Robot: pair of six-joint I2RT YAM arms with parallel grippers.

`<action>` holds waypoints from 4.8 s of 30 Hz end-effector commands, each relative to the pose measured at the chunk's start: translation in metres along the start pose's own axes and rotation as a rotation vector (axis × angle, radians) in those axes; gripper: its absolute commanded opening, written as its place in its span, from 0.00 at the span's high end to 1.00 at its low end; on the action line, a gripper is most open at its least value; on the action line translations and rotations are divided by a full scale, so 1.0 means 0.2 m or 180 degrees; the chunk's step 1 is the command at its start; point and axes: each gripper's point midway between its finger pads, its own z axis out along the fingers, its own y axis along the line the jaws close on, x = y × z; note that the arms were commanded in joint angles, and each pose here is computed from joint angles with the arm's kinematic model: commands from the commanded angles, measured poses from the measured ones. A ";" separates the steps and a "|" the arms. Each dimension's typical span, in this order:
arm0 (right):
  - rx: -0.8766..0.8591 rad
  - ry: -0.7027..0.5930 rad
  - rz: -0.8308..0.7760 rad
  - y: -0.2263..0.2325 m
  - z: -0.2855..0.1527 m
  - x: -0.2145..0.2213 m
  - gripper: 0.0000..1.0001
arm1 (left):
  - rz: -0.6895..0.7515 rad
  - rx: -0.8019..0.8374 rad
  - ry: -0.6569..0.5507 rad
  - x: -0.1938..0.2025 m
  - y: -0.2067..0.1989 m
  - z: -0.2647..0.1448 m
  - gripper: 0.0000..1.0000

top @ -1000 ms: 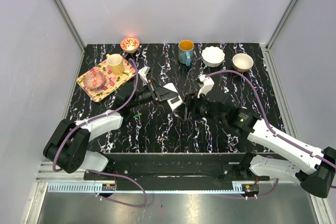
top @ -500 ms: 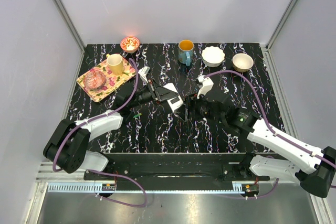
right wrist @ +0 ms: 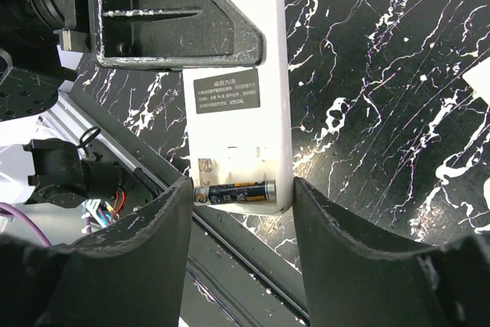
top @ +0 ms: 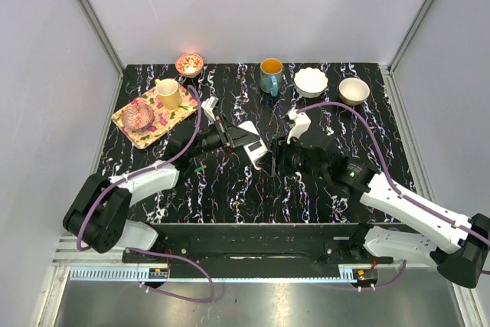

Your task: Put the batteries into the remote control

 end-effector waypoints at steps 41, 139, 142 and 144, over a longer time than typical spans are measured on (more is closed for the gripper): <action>0.0142 0.0075 -0.0063 -0.10 0.04 0.04 0.86 | 0.0205 0.0553 -0.0100 -0.06 -0.35 -0.04 1.00; 0.0254 0.0276 -0.1161 0.03 1.37 0.46 0.24 | 0.0503 0.0595 -0.1239 -0.40 -0.62 -0.60 1.00; 0.0358 0.0325 -0.1309 0.02 1.41 0.47 0.22 | 0.0494 0.0613 -0.1286 -0.42 -0.64 -0.60 1.00; 0.0401 0.0413 -0.1295 0.02 1.42 0.49 0.21 | 0.0501 0.0628 -0.1316 -0.43 -0.66 -0.60 1.00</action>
